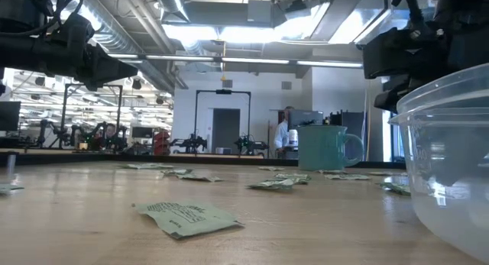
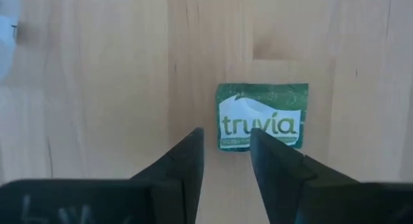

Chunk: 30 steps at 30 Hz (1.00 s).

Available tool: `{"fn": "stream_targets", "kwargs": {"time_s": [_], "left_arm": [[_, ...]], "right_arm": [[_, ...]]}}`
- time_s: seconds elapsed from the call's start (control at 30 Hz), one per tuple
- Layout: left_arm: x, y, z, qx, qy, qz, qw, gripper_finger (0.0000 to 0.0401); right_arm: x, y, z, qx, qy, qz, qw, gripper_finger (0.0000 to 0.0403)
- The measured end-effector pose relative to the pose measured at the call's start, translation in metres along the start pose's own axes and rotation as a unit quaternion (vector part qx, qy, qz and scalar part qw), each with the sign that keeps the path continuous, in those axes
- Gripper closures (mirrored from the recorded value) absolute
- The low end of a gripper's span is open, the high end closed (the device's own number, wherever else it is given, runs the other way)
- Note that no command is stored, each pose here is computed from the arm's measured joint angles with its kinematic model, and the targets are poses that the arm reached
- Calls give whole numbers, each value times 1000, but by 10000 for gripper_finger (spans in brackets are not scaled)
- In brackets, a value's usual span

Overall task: Pick and place items into bin
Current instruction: Put the green truvia packet into the transparent bin

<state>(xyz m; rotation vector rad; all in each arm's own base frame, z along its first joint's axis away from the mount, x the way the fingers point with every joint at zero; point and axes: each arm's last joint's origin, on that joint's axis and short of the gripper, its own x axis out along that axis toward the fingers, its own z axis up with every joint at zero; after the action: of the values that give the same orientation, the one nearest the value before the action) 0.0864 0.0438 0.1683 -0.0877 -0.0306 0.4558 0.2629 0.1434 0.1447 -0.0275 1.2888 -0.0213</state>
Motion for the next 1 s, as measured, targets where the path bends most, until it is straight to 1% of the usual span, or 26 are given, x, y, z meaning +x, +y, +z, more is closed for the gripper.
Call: {"fn": "stream_targets", "kwargs": {"time_s": [0.13,0.3,0.6,0.67,0.73,0.83,0.87,0.93,1.0], "left_arm": [[0,0,0,0,0,0,1000,393],[0,0,0,0,0,0,1000,393],[0,0,1,0,-4,-3,1000,389],[0,-2,1,0,-2,-26,1000,390],[0,-6,1,-1,0,-78,997,390],[1,-15,3,-22,-2,-167,986,388],[2,-18,4,-28,-3,-186,982,388],[3,-24,4,-34,3,-208,977,389],[5,-29,3,-35,10,-217,975,389]], "right_arm": [[2,-1,-2,0,2,-1,1000,286],[9,-4,-11,-1,9,-1,1000,302],[11,-4,-13,0,5,1,1000,314],[11,-4,-13,0,5,1,1000,314],[11,-4,-13,0,5,1,1000,314],[11,-4,-13,0,5,2,1000,314],[12,-5,-12,1,5,1,1000,314],[12,-5,-12,2,5,2,1000,314],[12,-6,-12,3,5,2,1000,314]]}}
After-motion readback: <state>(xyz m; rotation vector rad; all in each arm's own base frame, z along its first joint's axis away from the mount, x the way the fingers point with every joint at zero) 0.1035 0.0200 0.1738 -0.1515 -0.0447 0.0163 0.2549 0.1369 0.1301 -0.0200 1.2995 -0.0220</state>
